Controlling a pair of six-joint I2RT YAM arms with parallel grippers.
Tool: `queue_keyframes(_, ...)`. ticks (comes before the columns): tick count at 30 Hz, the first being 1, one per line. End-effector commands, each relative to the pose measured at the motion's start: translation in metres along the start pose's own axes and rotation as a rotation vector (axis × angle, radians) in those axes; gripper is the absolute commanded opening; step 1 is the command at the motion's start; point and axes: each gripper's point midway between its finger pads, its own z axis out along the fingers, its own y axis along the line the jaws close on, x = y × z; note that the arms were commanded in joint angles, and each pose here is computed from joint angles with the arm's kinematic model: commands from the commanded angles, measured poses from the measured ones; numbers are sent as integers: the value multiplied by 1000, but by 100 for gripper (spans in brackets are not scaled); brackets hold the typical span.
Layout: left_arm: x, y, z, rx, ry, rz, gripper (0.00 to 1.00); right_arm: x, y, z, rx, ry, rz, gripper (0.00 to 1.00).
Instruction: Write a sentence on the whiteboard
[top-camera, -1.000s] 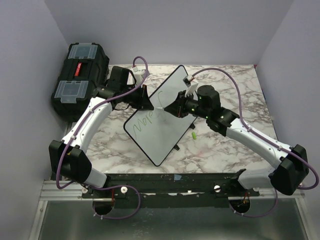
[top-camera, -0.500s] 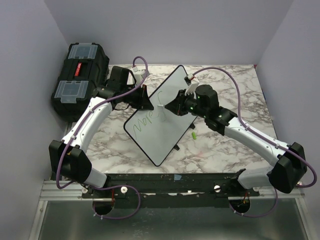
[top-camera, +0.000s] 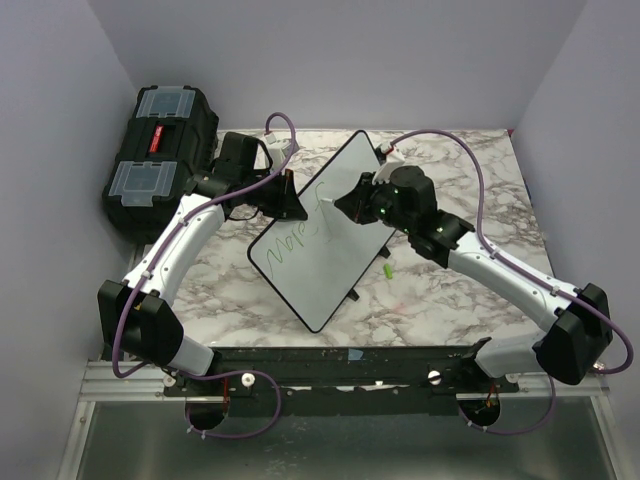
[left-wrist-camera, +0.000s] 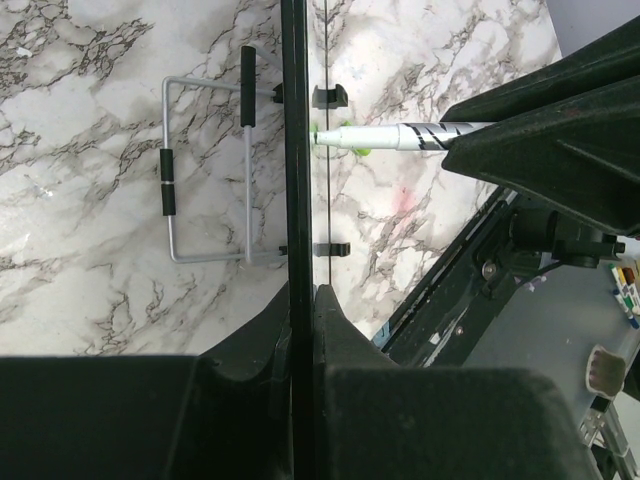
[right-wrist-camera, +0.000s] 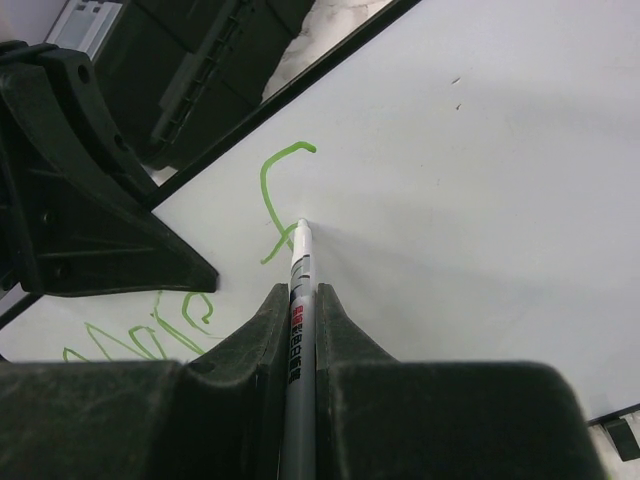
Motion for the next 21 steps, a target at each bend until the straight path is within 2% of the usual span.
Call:
queue_keyframes(1,0,6,7,-31,1,125,0,3,-9,0,58,16,-3,1)
queue_keyframes(11,-1,7,5,-46,-8,127,0,-12,3,-27,15,-37,23,1)
queue_keyframes(21,-1,7,5,-47,-8,126,0,-5,-22,-26,132,-41,13,1)
